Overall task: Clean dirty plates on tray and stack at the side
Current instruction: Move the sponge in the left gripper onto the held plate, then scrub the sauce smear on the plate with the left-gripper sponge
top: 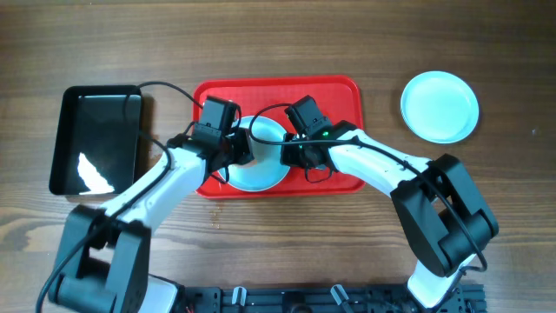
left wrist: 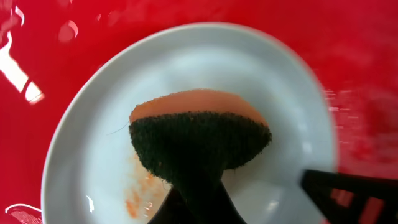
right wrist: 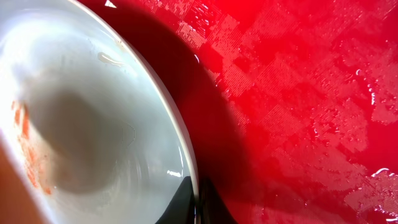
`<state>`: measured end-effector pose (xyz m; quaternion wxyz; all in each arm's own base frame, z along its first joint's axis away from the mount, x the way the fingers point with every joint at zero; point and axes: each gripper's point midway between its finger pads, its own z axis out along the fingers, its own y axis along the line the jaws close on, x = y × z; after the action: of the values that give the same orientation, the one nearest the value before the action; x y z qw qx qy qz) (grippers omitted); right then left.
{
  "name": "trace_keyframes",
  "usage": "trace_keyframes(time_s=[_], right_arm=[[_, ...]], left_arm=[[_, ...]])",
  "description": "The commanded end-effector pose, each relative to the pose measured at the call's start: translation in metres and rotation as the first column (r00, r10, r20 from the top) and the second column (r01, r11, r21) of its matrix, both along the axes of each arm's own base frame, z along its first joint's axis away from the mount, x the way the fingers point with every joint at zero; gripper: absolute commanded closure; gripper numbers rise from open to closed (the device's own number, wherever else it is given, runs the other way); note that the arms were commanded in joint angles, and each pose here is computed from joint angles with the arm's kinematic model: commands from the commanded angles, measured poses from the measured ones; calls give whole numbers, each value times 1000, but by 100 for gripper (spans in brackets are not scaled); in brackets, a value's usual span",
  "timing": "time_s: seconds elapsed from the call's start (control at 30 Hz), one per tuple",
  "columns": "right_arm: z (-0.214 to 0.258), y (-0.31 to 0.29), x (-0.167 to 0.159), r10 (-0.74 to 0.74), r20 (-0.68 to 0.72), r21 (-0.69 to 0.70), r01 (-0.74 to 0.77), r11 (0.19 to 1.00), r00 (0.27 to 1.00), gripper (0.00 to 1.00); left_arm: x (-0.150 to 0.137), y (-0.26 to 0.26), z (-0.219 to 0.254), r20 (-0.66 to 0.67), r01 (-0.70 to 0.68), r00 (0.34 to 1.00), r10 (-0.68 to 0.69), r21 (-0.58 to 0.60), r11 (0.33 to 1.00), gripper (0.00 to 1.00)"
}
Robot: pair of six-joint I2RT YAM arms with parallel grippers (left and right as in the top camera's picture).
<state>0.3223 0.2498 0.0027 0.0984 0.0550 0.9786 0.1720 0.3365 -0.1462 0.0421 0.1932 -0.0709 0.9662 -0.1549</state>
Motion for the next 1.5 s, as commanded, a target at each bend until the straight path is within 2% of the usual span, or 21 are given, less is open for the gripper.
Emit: trace_keyframes(time_s=[0.0,0.17,0.47,0.73,0.9,1.1,1.23,1.47], right_arm=[[-19,-10,-4,-2,-17,-62,1,998,1000,96],[-19,-10,-4,-2,-18,-62,1,998,1000,96],[-19,-11,-6,-2,-24,-66,0,998,1000,96],[-19,-12,-5,-3,-22,-70,1,998,1000,96],[-20,-13,-5,-5,-18,-75,4,997,1000,96],[-20,-13,-5,-5,-18,-75,4,997,1000,96],[-20,-13,-5,-5,-18,-75,4,997,1000,96],[-19,-13,-4,-5,-17,-74,4,997,1000,96]], left_arm=[[-7,-21,22,21,49,999,-47,-104,993,96],[-21,-41,13,-13,109,994,-111,-111,988,96],[-26,-55,-32,-99,91,990,-99,-83,992,96],[-20,2,-58,-114,-18,993,38,166,986,96],[-22,53,-61,-115,-87,984,134,343,935,96],[-16,73,-58,-86,-126,981,175,402,907,96],[-9,66,-49,-68,-112,987,148,379,919,96],[1,9,-4,-9,-29,1000,30,127,991,96]])
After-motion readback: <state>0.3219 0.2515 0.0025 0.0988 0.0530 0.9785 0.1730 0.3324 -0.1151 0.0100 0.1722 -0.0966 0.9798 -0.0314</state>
